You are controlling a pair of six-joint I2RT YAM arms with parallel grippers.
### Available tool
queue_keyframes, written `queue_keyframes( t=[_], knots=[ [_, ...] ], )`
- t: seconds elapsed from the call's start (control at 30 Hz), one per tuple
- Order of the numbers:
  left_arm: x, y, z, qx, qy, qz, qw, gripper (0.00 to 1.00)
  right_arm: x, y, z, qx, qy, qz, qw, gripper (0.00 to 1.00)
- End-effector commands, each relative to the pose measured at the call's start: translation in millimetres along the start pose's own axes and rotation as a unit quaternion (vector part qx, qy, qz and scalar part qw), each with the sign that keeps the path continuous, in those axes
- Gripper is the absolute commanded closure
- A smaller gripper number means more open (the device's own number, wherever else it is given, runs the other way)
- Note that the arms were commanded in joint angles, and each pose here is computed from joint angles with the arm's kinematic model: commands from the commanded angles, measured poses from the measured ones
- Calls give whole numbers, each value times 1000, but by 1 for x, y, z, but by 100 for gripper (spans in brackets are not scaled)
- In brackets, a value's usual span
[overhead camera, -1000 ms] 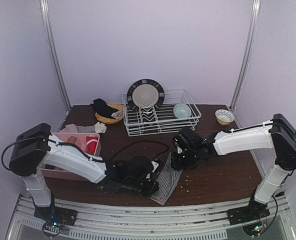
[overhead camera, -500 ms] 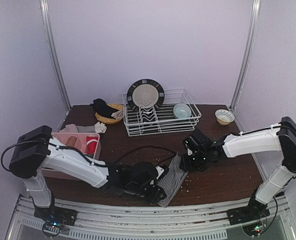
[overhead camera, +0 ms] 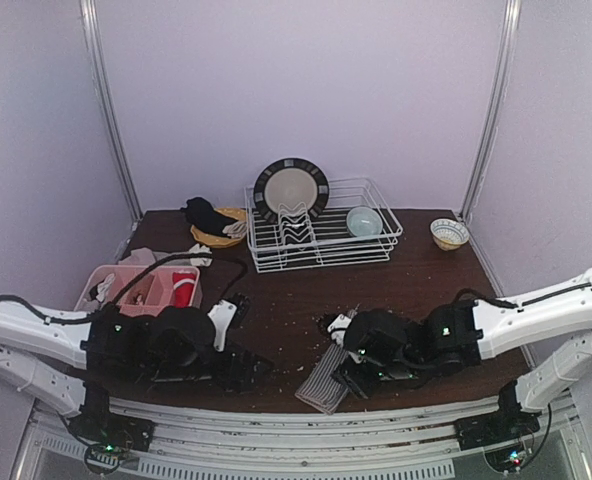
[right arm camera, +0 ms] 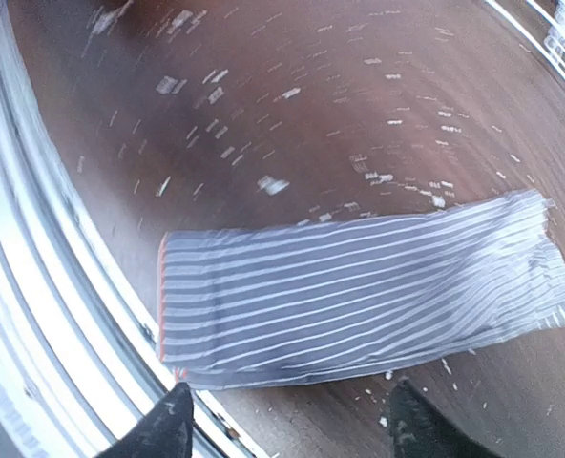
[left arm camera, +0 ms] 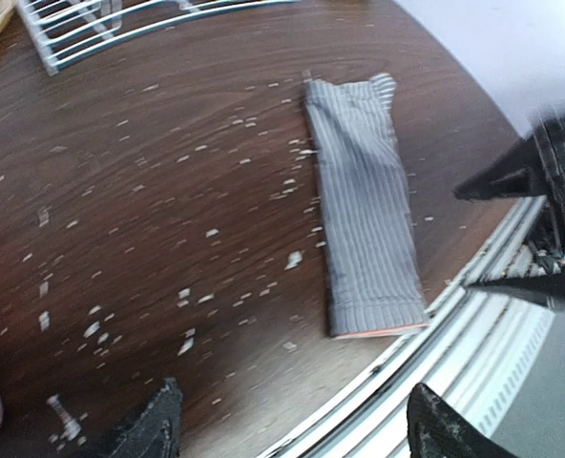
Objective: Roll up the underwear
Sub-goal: Smooth out the underwear at the center of the board, then pick up the underwear from the center of the board.
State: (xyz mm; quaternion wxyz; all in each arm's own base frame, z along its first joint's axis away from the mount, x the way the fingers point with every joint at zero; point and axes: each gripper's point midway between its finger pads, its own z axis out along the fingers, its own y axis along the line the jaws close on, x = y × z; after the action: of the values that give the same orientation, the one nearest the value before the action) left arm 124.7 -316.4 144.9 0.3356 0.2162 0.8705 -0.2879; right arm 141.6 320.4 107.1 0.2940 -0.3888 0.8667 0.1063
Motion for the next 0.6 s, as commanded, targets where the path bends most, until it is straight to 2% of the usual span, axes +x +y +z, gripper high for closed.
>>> queue_keyframes(
  t=[0.0, 0.23, 0.57],
  knots=[
    [2, 32, -16, -59, -16, -18, 998, 21, 3, 24, 6, 7, 13, -71, 997, 27],
    [1, 45, -27, -77, -28, -25, 996, 21, 2, 51, 33, 4, 46, -108, 993, 24],
    [12, 56, -30, -83, -21, -34, 996, 21, 27, 46, 62, 39, 99, -109, 988, 33]
  ],
)
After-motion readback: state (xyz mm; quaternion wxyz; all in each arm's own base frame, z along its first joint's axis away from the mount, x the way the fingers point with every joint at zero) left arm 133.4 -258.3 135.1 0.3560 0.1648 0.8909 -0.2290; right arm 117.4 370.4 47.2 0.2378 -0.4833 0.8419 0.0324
